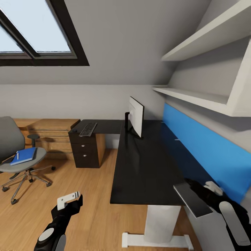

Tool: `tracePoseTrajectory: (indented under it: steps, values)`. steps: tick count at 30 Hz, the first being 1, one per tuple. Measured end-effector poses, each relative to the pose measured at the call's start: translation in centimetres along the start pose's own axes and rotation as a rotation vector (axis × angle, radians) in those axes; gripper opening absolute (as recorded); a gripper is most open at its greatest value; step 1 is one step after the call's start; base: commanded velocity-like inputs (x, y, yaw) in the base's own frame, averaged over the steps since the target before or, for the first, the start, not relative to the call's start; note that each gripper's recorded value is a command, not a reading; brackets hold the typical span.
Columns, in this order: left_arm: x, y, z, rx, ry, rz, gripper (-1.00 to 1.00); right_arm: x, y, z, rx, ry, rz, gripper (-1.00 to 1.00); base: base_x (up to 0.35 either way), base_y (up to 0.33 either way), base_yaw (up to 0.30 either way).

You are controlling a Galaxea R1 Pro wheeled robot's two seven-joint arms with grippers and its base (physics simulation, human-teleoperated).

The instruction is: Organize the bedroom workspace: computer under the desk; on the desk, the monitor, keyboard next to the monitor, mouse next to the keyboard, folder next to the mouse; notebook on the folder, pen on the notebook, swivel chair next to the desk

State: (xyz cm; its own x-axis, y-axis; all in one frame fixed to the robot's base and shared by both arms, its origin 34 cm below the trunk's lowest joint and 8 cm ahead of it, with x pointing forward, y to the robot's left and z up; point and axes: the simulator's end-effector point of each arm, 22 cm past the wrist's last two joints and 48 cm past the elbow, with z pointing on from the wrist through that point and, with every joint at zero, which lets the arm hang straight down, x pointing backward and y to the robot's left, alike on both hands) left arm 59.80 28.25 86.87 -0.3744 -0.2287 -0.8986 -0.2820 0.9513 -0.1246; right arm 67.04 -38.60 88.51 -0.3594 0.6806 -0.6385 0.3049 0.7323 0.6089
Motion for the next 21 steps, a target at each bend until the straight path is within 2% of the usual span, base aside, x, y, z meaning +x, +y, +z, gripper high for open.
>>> tracePoseTrajectory:
  steps: [2,10,21]
  values:
    - [0.0,0.0,0.0,0.000,0.002,0.000,1.00,0.4,-0.2,0.0,-0.002,0.016,0.019,1.00,-0.334,0.000,-0.007]
    - [0.0,0.0,0.0,0.000,0.001,0.000,1.00,0.2,-0.4,0.0,-0.001,0.014,0.025,1.00,-0.292,0.000,-0.002]
    - [-0.2,-0.1,-0.1,0.003,-0.004,-0.002,1.00,0.2,-1.6,0.0,0.018,0.012,0.047,1.00,-0.062,0.000,0.000]
